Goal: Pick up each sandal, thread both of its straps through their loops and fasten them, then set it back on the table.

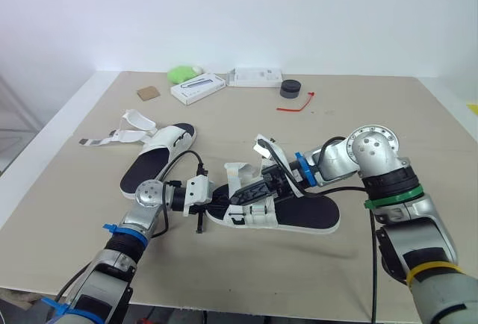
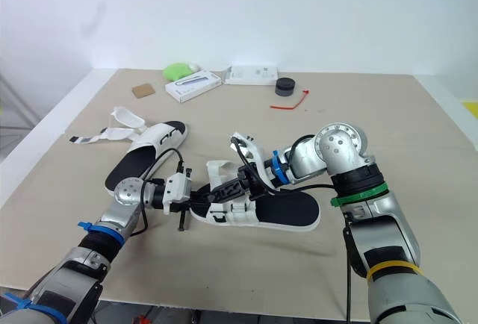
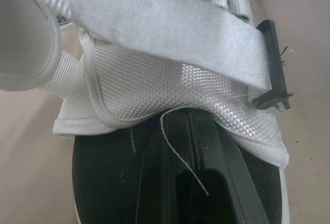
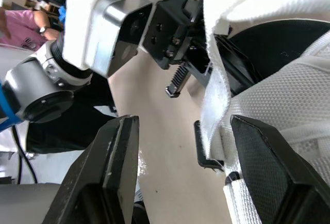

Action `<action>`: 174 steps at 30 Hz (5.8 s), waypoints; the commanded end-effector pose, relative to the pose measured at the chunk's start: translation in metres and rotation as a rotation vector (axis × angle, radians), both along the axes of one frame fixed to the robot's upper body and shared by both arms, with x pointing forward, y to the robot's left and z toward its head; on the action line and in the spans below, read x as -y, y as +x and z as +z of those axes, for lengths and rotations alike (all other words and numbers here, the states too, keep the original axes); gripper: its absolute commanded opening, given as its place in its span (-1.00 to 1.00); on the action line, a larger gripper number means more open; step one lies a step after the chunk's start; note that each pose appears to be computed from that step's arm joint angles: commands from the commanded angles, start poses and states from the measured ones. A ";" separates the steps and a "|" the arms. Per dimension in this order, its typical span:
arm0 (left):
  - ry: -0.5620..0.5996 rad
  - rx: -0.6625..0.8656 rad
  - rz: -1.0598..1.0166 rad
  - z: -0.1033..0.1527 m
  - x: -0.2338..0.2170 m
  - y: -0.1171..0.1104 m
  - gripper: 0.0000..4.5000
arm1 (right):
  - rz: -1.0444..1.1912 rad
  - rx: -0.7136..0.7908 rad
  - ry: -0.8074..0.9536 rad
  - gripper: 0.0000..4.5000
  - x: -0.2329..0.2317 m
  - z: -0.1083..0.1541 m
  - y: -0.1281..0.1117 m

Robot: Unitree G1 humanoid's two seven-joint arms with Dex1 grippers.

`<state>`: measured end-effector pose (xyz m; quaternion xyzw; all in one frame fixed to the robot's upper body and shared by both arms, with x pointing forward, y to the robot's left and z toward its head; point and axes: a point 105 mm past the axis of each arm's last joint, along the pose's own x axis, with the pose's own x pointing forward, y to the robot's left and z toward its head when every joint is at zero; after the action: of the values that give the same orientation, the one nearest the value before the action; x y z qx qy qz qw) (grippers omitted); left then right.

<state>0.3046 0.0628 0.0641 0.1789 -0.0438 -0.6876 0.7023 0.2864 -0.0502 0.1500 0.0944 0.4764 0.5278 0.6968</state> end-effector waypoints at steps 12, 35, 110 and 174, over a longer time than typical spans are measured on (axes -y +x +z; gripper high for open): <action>0.284 -0.305 -0.038 -0.102 -0.018 -0.050 -1.00 | 0.010 0.064 0.021 -0.99 -0.008 0.013 0.005; 0.248 -0.335 -0.106 -0.056 -0.003 -0.037 -1.00 | 0.119 0.153 -0.221 -0.44 0.012 -0.034 -0.022; 0.290 -0.339 -0.217 -0.032 0.003 -0.039 -1.00 | -0.071 0.192 -0.019 -0.95 -0.007 -0.014 -0.045; 0.285 -0.331 -0.167 -0.045 -0.002 -0.036 -1.00 | -0.517 0.265 0.479 0.99 0.040 0.103 0.026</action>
<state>0.2949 0.0572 0.0834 0.1701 0.0220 -0.7453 0.6443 0.3316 -0.0941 0.2091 0.3261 0.2761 0.3529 0.8324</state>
